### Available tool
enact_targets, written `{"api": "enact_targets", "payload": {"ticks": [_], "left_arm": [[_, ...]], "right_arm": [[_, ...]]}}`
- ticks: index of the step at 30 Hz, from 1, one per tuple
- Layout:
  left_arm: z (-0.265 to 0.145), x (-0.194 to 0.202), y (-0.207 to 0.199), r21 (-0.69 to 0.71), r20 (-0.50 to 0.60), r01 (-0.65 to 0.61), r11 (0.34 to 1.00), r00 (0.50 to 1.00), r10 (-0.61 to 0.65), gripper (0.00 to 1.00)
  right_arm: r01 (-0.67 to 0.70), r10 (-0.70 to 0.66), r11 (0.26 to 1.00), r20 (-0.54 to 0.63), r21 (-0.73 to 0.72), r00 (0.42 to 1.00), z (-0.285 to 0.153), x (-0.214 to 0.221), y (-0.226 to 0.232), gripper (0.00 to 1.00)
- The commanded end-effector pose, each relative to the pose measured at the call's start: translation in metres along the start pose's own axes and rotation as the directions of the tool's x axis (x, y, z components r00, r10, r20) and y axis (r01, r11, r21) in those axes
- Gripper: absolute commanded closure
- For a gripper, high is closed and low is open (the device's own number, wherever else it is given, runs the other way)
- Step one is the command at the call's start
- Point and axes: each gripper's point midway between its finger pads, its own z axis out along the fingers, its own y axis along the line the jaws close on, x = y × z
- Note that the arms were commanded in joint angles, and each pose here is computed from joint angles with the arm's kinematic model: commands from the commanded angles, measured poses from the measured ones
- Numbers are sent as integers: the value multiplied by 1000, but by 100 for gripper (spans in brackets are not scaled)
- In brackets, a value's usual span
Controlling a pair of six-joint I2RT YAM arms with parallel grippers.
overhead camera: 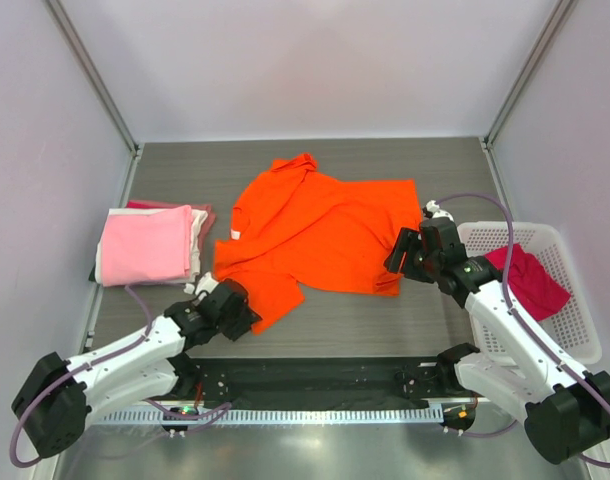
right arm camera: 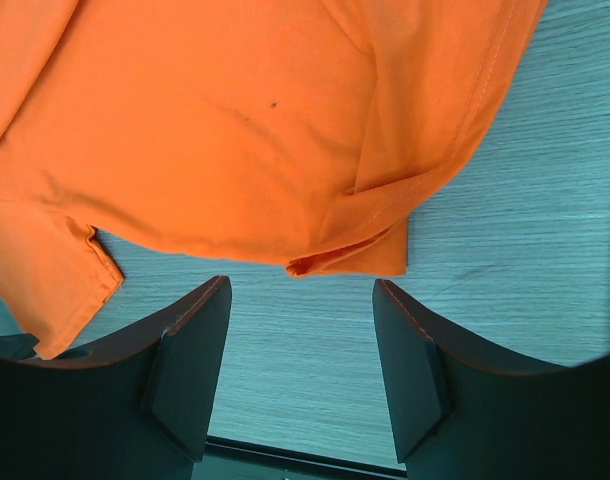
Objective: Fold and stack the t-shirts
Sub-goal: Flatten the tshirt out
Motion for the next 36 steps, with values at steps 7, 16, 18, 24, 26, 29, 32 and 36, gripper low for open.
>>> {"api": "enact_targets", "payload": {"ticks": [7,16,18,24,26,29,32,36], "left_arm": [[-8,-2,12,-51,14,6,999,1000,-5,49],[3,5,13,-176,-32,-80,981,997,76,54],[6,10,10,-200,-55,-106,974,994,97,56],[9,18,5,-226,-72,-156,962,987,143,80],[8,13,3,-215,-46,-154,964,988,147,94],[2,0,-6,-176,-7,-131,976,991,132,100],[-9,-19,-17,-118,19,-101,988,994,104,100],[-26,-42,-28,-56,50,-91,994,994,94,100]], "right_arm": [[-19,20,1000,25,-9,999,-5,-5,3,35],[-33,34,999,20,-7,999,-4,0,1,35],[-36,36,999,20,-9,999,-5,-1,2,35],[-50,51,998,-30,36,998,-4,11,-7,35],[-61,64,997,-61,53,996,-3,17,-9,34],[-96,106,991,-105,94,989,-2,31,-16,31],[-131,141,987,-106,95,984,5,39,-19,30],[-168,174,984,-112,55,978,23,41,-10,31]]}}
